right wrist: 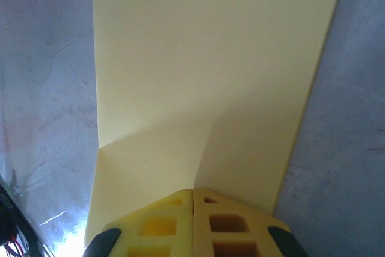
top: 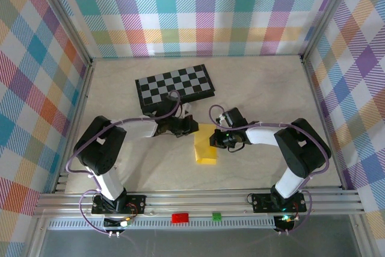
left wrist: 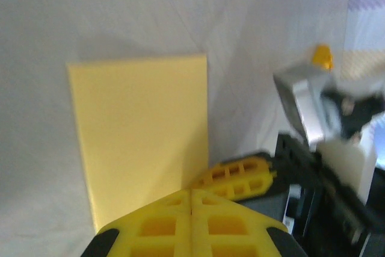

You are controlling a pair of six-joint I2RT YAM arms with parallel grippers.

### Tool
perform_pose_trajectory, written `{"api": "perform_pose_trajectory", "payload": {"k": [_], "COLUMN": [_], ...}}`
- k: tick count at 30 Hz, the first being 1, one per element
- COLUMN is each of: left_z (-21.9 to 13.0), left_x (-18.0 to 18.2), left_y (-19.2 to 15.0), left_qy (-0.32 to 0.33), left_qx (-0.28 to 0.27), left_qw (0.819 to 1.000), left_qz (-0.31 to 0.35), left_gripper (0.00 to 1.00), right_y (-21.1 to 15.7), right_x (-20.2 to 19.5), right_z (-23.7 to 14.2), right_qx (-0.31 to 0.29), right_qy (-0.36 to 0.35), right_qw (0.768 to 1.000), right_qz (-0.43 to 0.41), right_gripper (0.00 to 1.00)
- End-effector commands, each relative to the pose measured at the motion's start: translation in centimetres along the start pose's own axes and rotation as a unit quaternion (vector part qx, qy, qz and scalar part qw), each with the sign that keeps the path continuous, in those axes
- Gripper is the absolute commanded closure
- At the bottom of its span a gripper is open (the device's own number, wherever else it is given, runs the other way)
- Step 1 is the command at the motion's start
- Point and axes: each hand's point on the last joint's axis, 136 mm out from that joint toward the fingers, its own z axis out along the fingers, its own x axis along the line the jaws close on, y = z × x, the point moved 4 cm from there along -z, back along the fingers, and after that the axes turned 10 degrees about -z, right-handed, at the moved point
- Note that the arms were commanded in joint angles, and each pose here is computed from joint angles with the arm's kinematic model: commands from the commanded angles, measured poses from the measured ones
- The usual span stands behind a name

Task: Fold a paper plane with a square sheet of paper (pick it up from the middle)

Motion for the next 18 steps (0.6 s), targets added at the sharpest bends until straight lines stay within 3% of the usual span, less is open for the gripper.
{"api": "perform_pose_trajectory", "payload": {"k": [1,18], "left_z": [0.5,1.7], "left_x": [-0.2,6.8], "left_y": [-2.7,-6.4], "left_qy": [-0.015,0.093], "left_qx": [0.05,0.087], "left_qw": [0.999,0.992], "left_qz": [0.003,0.0], "left_gripper": [0.99,0.99], "right_y": [-1.9,-2.9], "right_x": [-2.6,-3.1], "right_z": [0.2,0.4], "right_qx": [0.031,0.037], "right_qy": [-0.069,-0.069], "right_qw": [0.997,0.996], "right_qz": [0.026,0.036], "right_gripper": [1.0,1.0]}}
